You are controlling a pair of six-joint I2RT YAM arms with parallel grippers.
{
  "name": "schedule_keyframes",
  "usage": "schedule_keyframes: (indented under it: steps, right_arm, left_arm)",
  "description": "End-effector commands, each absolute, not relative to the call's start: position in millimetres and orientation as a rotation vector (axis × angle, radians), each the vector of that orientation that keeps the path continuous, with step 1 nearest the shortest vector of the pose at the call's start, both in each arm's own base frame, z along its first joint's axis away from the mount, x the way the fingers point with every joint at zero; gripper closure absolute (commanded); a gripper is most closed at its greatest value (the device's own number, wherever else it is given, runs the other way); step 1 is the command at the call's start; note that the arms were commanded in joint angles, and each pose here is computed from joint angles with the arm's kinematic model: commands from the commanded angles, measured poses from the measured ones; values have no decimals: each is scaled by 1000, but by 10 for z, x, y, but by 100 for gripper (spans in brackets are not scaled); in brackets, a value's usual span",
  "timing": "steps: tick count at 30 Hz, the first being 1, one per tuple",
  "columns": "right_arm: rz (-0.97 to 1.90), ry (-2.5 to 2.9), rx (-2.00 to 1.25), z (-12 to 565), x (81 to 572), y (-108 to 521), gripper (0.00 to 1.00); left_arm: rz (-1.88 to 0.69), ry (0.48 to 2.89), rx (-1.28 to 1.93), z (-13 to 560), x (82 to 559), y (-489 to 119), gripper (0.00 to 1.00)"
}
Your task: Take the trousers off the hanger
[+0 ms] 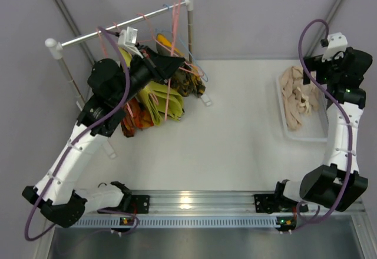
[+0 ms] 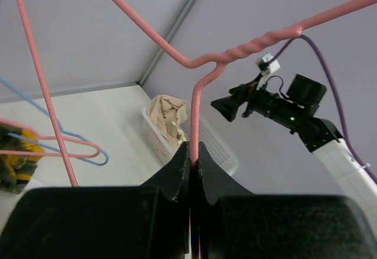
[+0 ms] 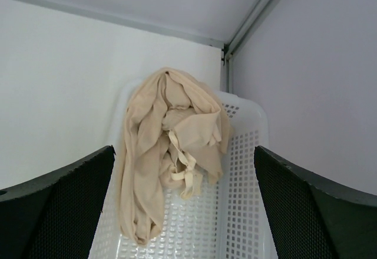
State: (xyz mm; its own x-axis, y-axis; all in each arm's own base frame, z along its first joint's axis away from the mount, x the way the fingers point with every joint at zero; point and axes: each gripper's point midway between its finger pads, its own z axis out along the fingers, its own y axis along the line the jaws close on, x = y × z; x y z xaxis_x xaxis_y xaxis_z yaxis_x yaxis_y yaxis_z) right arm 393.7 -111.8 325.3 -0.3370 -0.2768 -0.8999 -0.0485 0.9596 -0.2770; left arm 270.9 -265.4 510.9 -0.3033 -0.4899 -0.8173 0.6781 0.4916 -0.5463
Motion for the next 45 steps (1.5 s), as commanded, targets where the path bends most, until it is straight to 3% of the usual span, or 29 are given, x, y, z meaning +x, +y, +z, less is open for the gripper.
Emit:
schedule_keyframes:
  steps: [1,3,9,18,24,33,38,42,45]
  right_arm:
    - [-134,1847,-228,3526,3894,-959,0]
    - [-123,1864,-218,3473,3943,-977,1]
    - [-93,1889,-201,3385,4063,-986,0]
    - [-91,1912,-249,3304,4202,-867,0]
    - [-116,1901,-284,3346,4231,-797,1]
    - [-134,1910,-302,3322,4286,-755,1]
    - [-139,1918,-312,3307,4310,-748,1]
    - [-140,1912,-313,3340,4355,-744,0]
    - [-129,1913,-313,3328,4388,-718,0]
  left_arm:
    - [-1195,1342,152,5440,2514,-2318,100]
    - [-1169,1308,89,5468,2562,-2046,100]
    - [-1088,1200,59,5566,2084,-1440,100]
    - [-930,1298,-23,4905,1693,-1094,100]
    - [-816,1449,-247,4339,1667,-819,100]
    - [-727,1582,-580,3873,1803,-517,100]
    - [-712,1591,-640,4168,2059,-450,100]
    - [-722,1783,-647,4175,2529,-539,100]
    - [-730,1796,-534,4306,2760,-601,100]
